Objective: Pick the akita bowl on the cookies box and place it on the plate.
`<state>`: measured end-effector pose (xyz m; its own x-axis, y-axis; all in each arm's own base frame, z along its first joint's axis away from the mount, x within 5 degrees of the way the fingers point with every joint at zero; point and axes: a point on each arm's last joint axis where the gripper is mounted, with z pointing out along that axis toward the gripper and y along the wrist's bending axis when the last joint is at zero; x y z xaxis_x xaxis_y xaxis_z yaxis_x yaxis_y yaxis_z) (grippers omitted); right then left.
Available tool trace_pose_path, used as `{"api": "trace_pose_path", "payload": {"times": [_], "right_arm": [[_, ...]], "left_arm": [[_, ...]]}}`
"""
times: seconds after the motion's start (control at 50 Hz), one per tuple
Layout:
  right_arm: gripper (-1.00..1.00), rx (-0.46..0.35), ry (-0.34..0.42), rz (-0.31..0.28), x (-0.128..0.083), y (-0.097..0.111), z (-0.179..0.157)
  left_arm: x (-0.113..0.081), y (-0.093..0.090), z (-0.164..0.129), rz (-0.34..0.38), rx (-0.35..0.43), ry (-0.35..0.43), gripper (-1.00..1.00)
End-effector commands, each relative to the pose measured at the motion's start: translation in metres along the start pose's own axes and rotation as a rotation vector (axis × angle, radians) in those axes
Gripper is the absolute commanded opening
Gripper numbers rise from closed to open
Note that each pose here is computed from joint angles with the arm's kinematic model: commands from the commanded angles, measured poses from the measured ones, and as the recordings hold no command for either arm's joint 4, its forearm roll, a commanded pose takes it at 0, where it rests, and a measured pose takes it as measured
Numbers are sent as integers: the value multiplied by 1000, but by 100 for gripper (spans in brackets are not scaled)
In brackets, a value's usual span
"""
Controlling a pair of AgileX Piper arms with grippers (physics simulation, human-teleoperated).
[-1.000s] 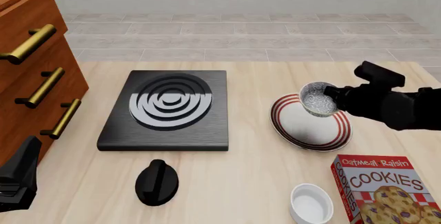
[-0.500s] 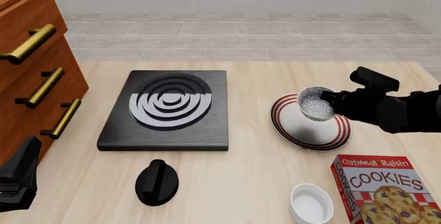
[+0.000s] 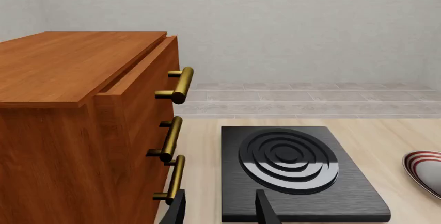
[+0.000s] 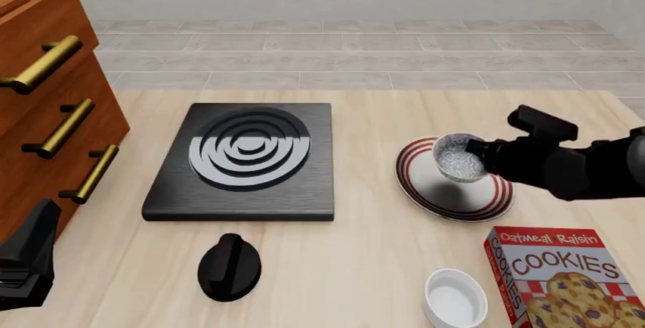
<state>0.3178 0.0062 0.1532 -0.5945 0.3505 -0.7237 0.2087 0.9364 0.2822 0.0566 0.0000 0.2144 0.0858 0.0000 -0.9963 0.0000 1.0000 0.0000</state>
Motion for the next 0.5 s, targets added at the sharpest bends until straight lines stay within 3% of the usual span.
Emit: {"api": "trace_pose_path", "payload": {"times": [0.02, 0.5], "right_arm": [[-100, 1, -3, 18, 2, -1, 3], [-100, 0, 3, 17, 7, -1, 8]], "left_arm": [[0, 0, 0, 0, 0, 0, 100], [0, 0, 0, 0, 0, 0, 100]]}}
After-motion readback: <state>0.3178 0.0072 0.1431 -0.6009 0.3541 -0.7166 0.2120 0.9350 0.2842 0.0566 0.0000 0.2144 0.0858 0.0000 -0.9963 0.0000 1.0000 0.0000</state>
